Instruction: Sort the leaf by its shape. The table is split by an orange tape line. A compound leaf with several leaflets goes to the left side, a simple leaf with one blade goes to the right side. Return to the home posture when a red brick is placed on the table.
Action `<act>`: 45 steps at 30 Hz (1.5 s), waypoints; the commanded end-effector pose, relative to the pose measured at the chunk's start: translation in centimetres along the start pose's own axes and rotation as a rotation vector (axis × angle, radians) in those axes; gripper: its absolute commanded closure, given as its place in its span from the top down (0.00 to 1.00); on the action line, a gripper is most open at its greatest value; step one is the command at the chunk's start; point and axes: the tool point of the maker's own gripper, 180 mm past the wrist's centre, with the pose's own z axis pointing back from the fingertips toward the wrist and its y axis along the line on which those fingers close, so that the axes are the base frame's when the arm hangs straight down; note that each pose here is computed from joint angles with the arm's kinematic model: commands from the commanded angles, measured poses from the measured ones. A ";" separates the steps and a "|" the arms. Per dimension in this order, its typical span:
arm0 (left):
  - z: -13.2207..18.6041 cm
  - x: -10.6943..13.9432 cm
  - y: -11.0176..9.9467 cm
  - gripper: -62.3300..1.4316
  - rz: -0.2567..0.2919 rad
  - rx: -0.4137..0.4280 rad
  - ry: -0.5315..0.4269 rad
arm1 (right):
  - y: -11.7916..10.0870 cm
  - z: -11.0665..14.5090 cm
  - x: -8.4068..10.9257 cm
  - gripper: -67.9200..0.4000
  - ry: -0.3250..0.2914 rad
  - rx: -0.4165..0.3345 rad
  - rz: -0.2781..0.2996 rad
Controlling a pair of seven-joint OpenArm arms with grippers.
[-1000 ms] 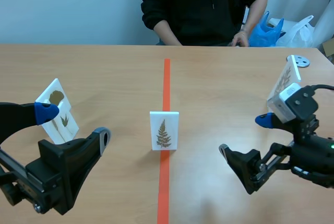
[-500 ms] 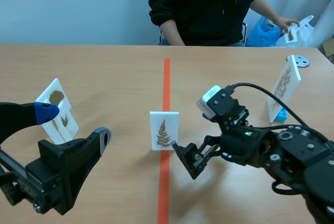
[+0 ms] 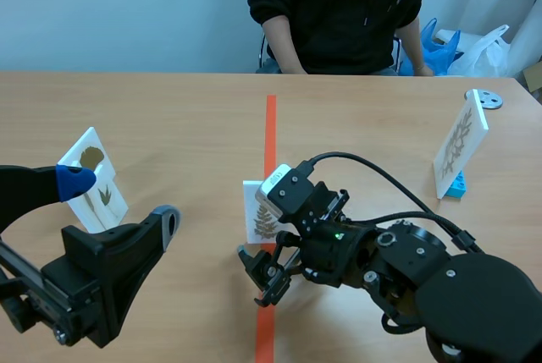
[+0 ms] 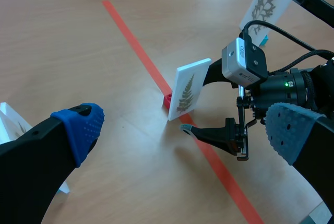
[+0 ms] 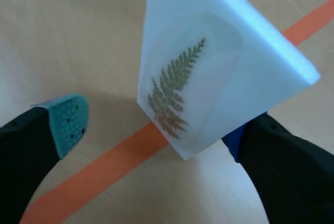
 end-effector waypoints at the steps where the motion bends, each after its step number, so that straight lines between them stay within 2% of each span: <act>1: 0.0 0.6 -0.2 1.00 0.003 -0.010 -0.025 | -1.0 -0.1 1.6 0.62 -0.043 -0.016 0.012; 5: 0.0 0.6 -0.2 1.00 0.003 -0.010 -0.025 | -1.0 -0.1 1.7 0.47 -0.048 -0.016 0.013; 18: 0.0 0.6 -0.2 1.00 0.003 -0.010 -0.025 | -0.9 0.0 1.8 0.10 -0.059 -0.015 0.010; 25: 0.0 0.6 -0.2 1.00 0.003 -0.010 -0.026 | -0.8 0.2 2.6 0.09 -0.098 -0.017 0.009; 30: 0.0 0.6 -0.2 1.00 0.003 -0.010 -0.026 | -1.3 1.3 4.6 0.09 -0.156 -0.039 0.031; 38: 0.0 0.6 -0.2 1.00 0.003 -0.010 -0.027 | -3.3 5.4 7.6 0.09 -0.241 -0.134 0.042; 45: 0.0 0.6 -0.2 1.00 0.003 -0.010 -0.028 | -6.4 9.8 8.7 0.09 -0.274 -0.269 -0.038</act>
